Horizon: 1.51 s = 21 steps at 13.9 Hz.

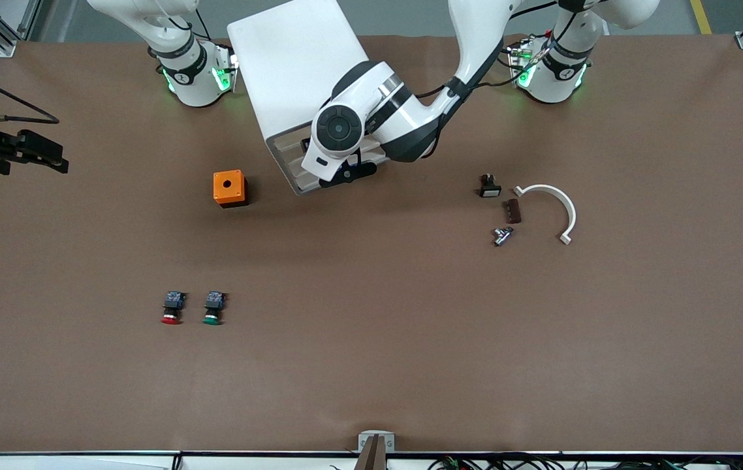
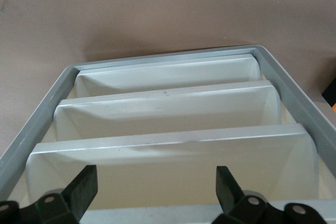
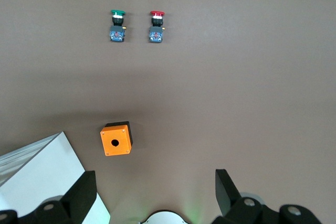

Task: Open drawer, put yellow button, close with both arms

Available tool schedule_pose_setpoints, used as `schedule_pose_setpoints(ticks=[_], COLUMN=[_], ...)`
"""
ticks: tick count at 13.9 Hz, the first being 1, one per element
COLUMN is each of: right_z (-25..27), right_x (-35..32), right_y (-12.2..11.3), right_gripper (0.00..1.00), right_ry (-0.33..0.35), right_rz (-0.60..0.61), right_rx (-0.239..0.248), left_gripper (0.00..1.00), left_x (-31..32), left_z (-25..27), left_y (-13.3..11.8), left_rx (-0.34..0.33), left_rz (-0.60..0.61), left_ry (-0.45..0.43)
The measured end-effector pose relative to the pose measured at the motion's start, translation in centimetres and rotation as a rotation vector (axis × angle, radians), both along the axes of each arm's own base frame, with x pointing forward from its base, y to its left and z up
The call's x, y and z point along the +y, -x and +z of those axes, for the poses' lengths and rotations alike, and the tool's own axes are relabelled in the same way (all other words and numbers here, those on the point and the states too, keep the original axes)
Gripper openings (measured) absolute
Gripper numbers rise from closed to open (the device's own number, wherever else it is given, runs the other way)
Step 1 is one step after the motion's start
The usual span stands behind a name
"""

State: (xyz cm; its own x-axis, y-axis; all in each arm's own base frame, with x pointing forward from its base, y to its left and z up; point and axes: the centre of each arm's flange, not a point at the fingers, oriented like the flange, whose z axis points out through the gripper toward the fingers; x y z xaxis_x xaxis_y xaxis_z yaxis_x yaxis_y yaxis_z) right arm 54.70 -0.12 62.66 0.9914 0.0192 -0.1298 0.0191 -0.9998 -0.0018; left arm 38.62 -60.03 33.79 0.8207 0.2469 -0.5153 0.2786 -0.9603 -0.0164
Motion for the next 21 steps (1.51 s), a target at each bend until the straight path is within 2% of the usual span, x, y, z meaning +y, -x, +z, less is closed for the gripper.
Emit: schedule_pose_setpoints(ticks=[2, 4, 8, 12, 15, 21], right_z=[-0.1, -0.2, -0.2, 0.7, 1.6, 1.8], right_x=[0.1, 0.3, 0.4, 0.4, 0.4, 0.6], right_y=[0.7, 1.3, 2.4, 2.8, 3.2, 3.2], right_gripper=[1.0, 1.0, 1.0, 1.0, 1.0, 1.0], right_ry=[0.0, 0.001, 0.001, 0.002, 0.001, 0.0], right_rz=[0.003, 0.005, 0.007, 0.007, 0.007, 0.009], right_rx=[0.001, -0.014, -0.048, -0.082, -0.108, -0.118], left_gripper=[1.0, 1.0, 1.0, 1.0, 1.0, 1.0], left_x=[0.1, 0.9, 5.5, 9.3, 11.2, 13.8], left_z=[0.3, 1.6, 5.7, 7.6, 8.0, 9.4], left_y=[-0.3, -1.8, -7.4, -11.3, -13.1, -15.1], left_rx=[-0.005, -0.025, -0.067, -0.088, -0.107, -0.134], left_rz=[0.007, 0.033, 0.135, 0.211, 0.24, 0.279], left_ry=[0.006, 0.023, 0.062, 0.077, 0.071, 0.072])
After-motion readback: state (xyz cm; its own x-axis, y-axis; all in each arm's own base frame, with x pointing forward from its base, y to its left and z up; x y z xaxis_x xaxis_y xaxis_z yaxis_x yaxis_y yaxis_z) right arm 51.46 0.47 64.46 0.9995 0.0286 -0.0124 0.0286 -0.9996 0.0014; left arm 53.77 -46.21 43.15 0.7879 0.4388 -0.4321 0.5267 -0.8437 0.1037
